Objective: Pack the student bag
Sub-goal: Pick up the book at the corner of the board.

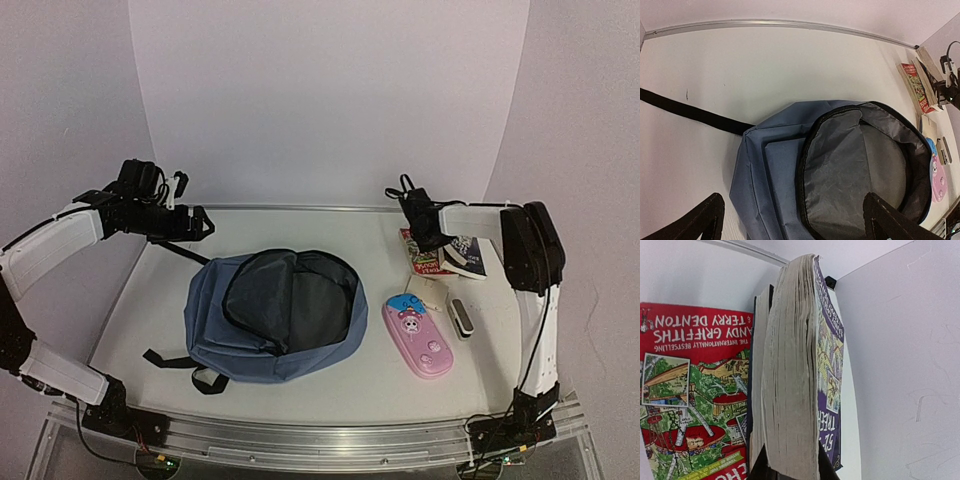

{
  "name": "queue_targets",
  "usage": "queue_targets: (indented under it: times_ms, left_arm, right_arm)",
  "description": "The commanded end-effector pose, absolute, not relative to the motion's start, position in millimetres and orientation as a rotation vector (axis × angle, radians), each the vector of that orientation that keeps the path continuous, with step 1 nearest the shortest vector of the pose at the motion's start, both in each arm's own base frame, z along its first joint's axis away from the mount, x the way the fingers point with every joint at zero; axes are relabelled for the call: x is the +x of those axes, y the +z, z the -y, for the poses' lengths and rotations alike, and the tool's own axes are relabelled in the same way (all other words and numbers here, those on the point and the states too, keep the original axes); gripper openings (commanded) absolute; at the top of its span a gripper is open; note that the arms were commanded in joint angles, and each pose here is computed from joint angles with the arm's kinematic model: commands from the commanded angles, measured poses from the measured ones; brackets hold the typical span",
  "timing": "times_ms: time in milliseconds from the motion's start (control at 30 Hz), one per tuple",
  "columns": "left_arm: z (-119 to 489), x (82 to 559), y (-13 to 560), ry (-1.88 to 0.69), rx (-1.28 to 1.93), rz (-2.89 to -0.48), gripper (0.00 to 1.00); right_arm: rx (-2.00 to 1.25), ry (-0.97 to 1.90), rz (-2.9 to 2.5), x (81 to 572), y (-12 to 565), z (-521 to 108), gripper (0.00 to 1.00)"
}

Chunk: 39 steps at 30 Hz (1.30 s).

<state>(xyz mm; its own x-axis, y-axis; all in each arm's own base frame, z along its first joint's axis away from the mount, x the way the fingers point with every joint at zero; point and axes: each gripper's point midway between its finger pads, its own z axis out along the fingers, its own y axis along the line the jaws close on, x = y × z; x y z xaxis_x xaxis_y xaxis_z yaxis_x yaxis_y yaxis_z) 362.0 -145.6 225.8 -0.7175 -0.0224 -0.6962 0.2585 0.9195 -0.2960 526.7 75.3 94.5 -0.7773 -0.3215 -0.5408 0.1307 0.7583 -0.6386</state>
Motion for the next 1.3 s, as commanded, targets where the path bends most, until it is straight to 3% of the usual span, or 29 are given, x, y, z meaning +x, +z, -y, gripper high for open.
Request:
queue_targets:
  times_ms: [0,200,433,633,933,1267]
  left_arm:
    - [145.0,361.6,232.0,-0.490,0.170,-2.306,0.96]
    - [159.4,348.7,254.7,-0.595,0.284,-2.208,0.95]
    - [212.2,296.5,300.0,-1.003,0.644,-1.901,0.98]
    - [236.1,268.9,330.1,-1.210,0.739,-1.764,1.00]
    - [281.5,242.8,353.3,-1.253,0.879,-1.610,1.00]
    - [304.9,243.4,367.5,-1.370,0.921,-1.614,1.00]
  right_arm:
    - [0.053,-0.651,-2.134,525.3,200.9,-85.4,0.00]
    - [0.075,-0.212,-2.051,488.0,298.5,-109.7,0.00]
    - [-0.230,0.427,-2.036,424.1,352.6,-186.6,0.00]
    - [-0.552,0.900,-1.978,345.8,374.3,-238.6,0.00]
    - [-0.847,1.367,-1.860,254.8,394.8,-266.0,0.00]
    - [-1.039,1.605,-1.723,201.2,415.5,-278.0,0.00]
